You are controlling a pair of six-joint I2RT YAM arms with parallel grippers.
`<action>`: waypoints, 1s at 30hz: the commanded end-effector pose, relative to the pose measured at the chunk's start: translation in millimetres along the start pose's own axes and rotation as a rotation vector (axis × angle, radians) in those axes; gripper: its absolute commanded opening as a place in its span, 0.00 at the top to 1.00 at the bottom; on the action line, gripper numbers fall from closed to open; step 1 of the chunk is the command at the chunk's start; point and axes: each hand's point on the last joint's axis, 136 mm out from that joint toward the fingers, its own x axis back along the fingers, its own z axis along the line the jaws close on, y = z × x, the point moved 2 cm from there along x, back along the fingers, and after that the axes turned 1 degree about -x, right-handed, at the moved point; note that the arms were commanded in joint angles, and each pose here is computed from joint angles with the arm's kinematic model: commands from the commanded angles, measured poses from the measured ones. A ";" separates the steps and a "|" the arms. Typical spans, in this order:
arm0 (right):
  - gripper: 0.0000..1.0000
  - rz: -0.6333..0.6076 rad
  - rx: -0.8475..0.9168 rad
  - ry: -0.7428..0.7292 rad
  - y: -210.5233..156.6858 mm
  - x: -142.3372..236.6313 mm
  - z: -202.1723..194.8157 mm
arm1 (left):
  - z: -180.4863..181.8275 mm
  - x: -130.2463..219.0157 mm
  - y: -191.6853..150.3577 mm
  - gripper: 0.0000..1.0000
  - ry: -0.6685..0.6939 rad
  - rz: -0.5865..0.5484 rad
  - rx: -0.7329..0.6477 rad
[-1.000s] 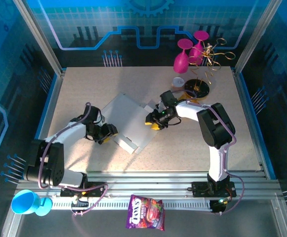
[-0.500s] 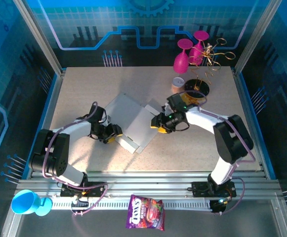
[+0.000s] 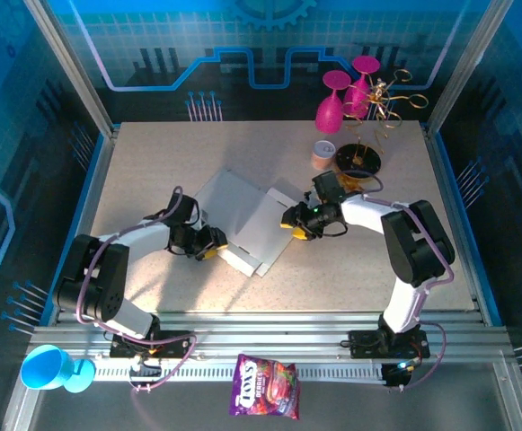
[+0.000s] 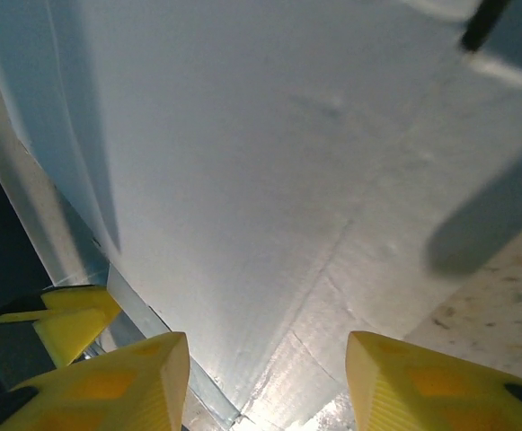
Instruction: Fold the paper box
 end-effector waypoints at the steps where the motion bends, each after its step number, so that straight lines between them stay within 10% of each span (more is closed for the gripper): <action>1: 0.51 -0.006 -0.006 0.005 -11.1 3.0 8.0 | -1.5 3.2 -7.7 0.54 -0.022 0.000 0.015; 30: 0.49 0.050 -0.079 0.016 -24.2 -18.2 -13.7 | -25.6 -3.1 -4.8 0.70 -0.067 0.009 0.008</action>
